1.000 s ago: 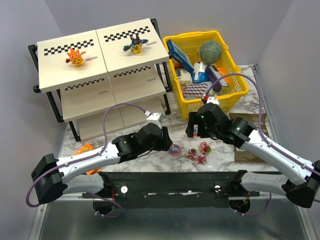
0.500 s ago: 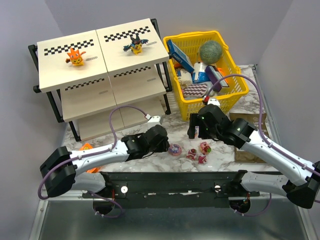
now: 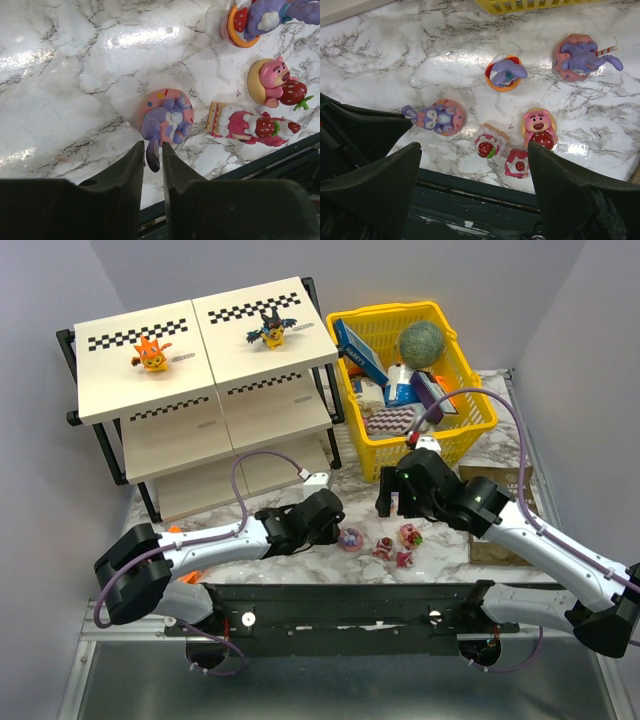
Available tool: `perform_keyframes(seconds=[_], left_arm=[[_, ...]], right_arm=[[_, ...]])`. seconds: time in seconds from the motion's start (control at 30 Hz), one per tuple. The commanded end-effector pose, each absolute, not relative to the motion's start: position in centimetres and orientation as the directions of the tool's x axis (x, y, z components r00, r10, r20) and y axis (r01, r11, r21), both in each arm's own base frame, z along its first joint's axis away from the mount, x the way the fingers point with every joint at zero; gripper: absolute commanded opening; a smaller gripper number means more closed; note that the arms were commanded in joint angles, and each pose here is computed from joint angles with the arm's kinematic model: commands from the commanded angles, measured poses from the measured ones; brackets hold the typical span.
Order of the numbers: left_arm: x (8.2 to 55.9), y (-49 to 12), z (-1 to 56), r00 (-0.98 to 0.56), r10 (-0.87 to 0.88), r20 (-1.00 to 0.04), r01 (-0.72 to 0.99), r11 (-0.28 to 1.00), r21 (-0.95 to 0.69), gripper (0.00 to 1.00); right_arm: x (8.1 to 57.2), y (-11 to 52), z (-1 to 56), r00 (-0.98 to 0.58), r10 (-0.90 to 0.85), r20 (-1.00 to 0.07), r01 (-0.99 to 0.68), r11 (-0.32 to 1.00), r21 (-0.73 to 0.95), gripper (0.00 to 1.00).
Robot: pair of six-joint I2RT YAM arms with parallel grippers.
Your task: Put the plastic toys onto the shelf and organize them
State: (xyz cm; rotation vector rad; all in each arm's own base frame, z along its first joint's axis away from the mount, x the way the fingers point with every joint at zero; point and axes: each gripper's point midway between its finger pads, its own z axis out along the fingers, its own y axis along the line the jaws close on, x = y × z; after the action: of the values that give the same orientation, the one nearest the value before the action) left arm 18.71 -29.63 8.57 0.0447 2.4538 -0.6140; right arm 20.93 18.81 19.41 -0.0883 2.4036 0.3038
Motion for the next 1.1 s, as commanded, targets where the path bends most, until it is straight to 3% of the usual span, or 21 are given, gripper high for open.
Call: perform_keyframes(seconds=[0.0, 0.17, 0.33, 0.43, 0.63, 0.73, 1.07], left_arm=[[19.4, -31.0, 9.7, -0.805, -0.110, -0.584, 0.194, 0.880, -0.433, 0.24], [19.5, -31.1, 10.1, -0.802, -0.102, -0.588, 0.206, 0.878, -0.432, 0.00], [20.1, -30.9, 12.3, -0.769, -0.053, -0.637, 0.261, 0.884, -0.388, 0.00], [20.9, -30.5, 14.9, -0.742, 0.000, -0.671, 0.322, 0.878, -0.356, 0.00], [21.3, -29.7, 20.9, -0.733, 0.075, -0.676, 0.435, 0.816, -0.381, 0.00], [21.2, -28.9, 23.3, -0.721, 0.102, -0.686, 0.478, 0.789, -0.385, 0.00], [18.6, -28.3, 28.6, -0.694, 0.176, -0.698, 0.605, 0.668, -0.433, 0.00]], right_arm=[[20.9, 17.6, 19.8, -0.734, 0.041, -0.678, -0.115, 0.976, 0.183, 0.93], [20.7, 17.4, 20.1, -0.730, 0.046, -0.682, -0.113, 0.976, 0.187, 0.93], [20.7, 18.0, 21.3, -0.712, 0.014, -0.702, -0.179, 0.963, 0.201, 0.94], [20.2, 20.0, 22.6, -0.667, -0.076, -0.741, -0.359, 0.905, 0.230, 0.95], [17.4, 25.3, 26.4, -0.476, -0.212, -0.854, -0.749, 0.607, 0.266, 1.00], [16.9, 26.5, 27.4, -0.419, -0.246, -0.874, -0.814, 0.527, 0.242, 1.00], [19.2, 27.9, 28.2, -0.308, -0.297, -0.904, -0.847, 0.518, 0.118, 1.00]])
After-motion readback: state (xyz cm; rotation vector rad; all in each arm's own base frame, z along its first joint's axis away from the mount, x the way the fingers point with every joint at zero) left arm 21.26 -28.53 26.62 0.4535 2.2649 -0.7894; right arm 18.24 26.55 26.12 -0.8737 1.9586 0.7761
